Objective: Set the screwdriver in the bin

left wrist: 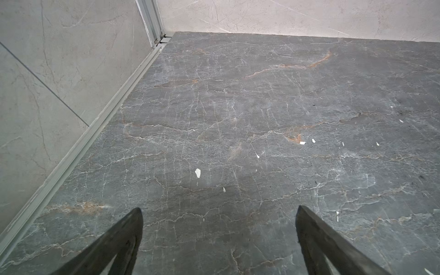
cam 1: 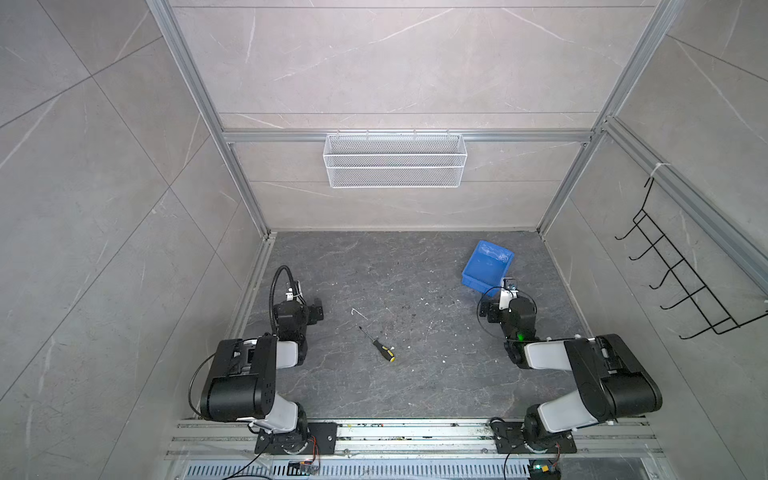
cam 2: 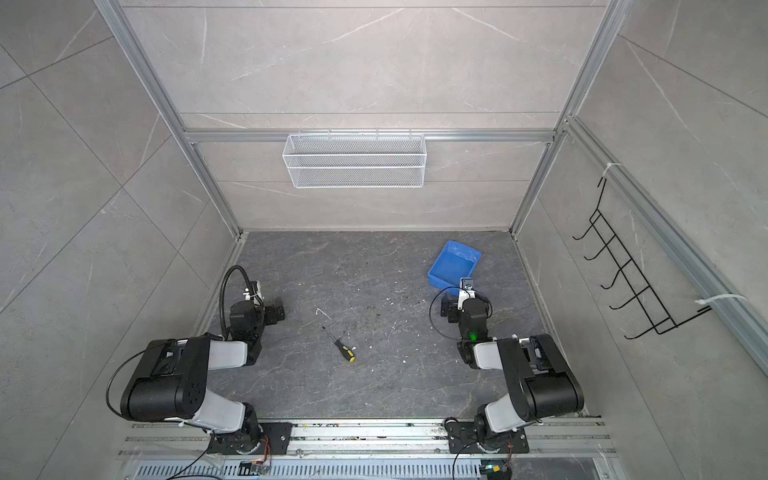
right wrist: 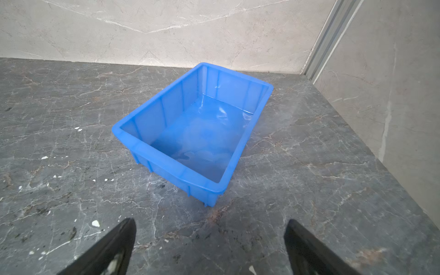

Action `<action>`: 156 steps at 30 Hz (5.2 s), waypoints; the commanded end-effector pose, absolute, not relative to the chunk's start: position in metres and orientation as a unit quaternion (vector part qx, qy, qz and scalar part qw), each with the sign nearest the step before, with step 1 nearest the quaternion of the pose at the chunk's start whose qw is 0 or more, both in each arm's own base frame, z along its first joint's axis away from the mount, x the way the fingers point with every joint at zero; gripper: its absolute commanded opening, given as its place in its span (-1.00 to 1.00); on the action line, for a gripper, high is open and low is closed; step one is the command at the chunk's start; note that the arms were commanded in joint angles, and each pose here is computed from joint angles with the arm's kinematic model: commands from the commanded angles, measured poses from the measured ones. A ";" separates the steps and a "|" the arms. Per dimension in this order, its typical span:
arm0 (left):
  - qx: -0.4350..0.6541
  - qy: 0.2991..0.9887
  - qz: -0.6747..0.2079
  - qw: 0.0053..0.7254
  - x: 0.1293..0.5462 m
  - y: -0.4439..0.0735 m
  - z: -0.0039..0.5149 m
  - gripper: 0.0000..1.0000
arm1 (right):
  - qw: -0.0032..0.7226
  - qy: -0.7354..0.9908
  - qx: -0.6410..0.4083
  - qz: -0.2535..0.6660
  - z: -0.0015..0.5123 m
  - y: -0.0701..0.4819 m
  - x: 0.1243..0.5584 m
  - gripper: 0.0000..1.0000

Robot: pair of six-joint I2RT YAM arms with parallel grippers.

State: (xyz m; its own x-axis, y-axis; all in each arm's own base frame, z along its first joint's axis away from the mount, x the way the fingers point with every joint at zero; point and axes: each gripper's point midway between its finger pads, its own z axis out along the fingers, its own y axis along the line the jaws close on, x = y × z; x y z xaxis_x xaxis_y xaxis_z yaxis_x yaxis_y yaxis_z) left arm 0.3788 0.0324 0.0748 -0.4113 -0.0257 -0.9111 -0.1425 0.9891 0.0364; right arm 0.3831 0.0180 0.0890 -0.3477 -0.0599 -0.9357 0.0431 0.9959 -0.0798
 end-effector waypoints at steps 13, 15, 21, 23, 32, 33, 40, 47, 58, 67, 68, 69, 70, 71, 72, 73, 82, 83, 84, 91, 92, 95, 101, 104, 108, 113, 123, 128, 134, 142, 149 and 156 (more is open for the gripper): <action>-0.052 0.827 0.047 0.557 0.384 0.031 0.086 1.00 | 0.576 0.817 0.001 -0.034 0.093 0.020 0.388 0.98; -0.051 0.827 0.047 0.557 0.384 0.031 0.087 1.00 | 0.576 0.817 0.001 -0.034 0.093 0.020 0.388 0.98; -0.052 0.826 0.050 0.559 0.383 0.032 0.087 1.00 | 0.577 0.816 0.001 -0.034 0.094 0.020 0.387 0.97; -0.053 0.825 0.054 0.560 0.384 0.033 0.092 1.00 | 0.581 0.813 -0.004 -0.031 0.097 0.022 0.387 0.98; -0.083 0.831 0.055 0.547 0.368 0.033 0.135 1.00 | 0.603 0.798 -0.018 -0.023 0.138 0.025 0.371 0.98; -0.084 0.831 0.054 0.547 0.365 0.031 0.138 1.00 | 0.606 0.795 -0.020 -0.023 0.143 0.025 0.369 0.98; -0.016 0.842 0.020 0.539 0.350 -0.014 0.164 1.00 | 0.604 0.796 -0.048 0.015 0.180 0.045 0.358 0.98; 0.131 0.845 -0.047 0.516 0.314 -0.072 0.190 1.00 | 0.576 0.806 -0.123 0.059 0.197 0.095 0.340 0.98; 0.323 0.815 -0.193 0.441 0.234 -0.131 0.198 1.00 | 0.478 0.835 -0.235 0.134 0.171 0.211 0.295 0.98; 0.358 0.810 -0.203 0.417 0.199 -0.131 0.192 1.00 | 0.404 0.828 -0.365 0.133 0.127 0.318 0.244 0.98; 0.361 0.809 -0.202 0.418 0.196 -0.130 0.193 1.00 | 0.395 0.827 -0.377 0.133 0.123 0.327 0.240 0.98; 0.363 0.808 -0.201 0.418 0.192 -0.130 0.193 1.00 | 0.385 0.828 -0.385 0.135 0.119 0.334 0.236 0.98; 0.368 0.806 -0.199 0.419 0.189 -0.129 0.194 1.00 | 0.370 0.829 -0.395 0.139 0.114 0.340 0.232 0.98; 0.373 0.805 -0.197 0.418 0.185 -0.128 0.194 1.00 | 0.357 0.832 -0.401 0.143 0.111 0.346 0.229 0.98; 0.377 0.803 -0.195 0.418 0.181 -0.127 0.193 1.00 | 0.340 0.837 -0.404 0.144 0.106 0.350 0.227 0.98; 0.380 0.803 -0.193 0.417 0.178 -0.127 0.193 1.00 | 0.322 0.844 -0.403 0.144 0.101 0.353 0.225 0.98; 0.386 0.798 -0.187 0.423 0.165 -0.123 0.190 1.00 | 0.230 0.880 -0.392 0.141 0.058 0.374 0.222 0.96; 0.386 0.798 -0.187 0.424 0.165 -0.123 0.190 1.00 | 0.225 0.883 -0.389 0.136 0.054 0.374 0.223 0.95; 0.386 0.798 -0.187 0.424 0.165 -0.123 0.189 1.00 | 0.220 0.887 -0.385 0.130 0.050 0.374 0.224 0.93; 0.392 0.796 -0.188 0.421 0.165 -0.124 0.187 1.00 | 0.194 0.897 -0.382 0.112 0.031 0.377 0.228 0.86; 0.392 0.797 -0.189 0.420 0.165 -0.124 0.186 1.00 | 0.192 0.898 -0.382 0.110 0.029 0.377 0.229 0.84; 0.391 0.797 -0.190 0.419 0.166 -0.125 0.186 1.00 | 0.187 0.900 -0.381 0.102 0.026 0.376 0.231 0.73; 0.391 0.795 -0.193 0.421 0.167 -0.126 0.188 1.00 | 0.186 0.903 -0.377 0.086 0.021 0.372 0.234 0.21; 0.393 0.795 -0.192 0.421 0.167 -0.126 0.189 1.00 | 0.185 0.905 -0.376 0.080 0.019 0.371 0.234 0.01; 0.394 0.794 -0.194 0.421 0.167 -0.127 0.189 1.00 | 0.186 0.905 -0.374 0.079 0.020 0.370 0.235 -0.25; 0.394 0.793 -0.194 0.423 0.168 -0.127 0.188 1.00 | 0.189 0.905 -0.374 0.080 0.021 0.369 0.235 -0.55; 0.389 0.789 -0.203 0.430 0.173 -0.130 0.194 1.00 | 0.234 0.899 -0.359 0.086 0.046 0.366 0.246 -0.87; 0.394 0.782 -0.212 0.435 0.179 -0.135 0.202 1.00 | 0.277 0.900 -0.322 0.096 0.067 0.356 0.259 -0.97; 0.387 0.766 -0.217 0.465 0.197 -0.141 0.214 1.00 | 0.329 0.902 -0.267 0.089 0.097 0.329 0.285 -0.99; 0.383 0.737 -0.247 0.499 0.226 -0.170 0.222 1.00 | 0.362 0.908 -0.195 0.083 0.123 0.285 0.315 -0.99; 0.410 0.720 -0.256 0.498 0.247 -0.218 0.210 1.00 | 0.388 0.912 -0.098 0.084 0.137 0.241 0.338 -1.00; 0.432 0.695 -0.255 0.515 0.269 -0.270 0.200 1.00 | 0.400 0.913 -0.017 0.075 0.145 0.200 0.357 -1.00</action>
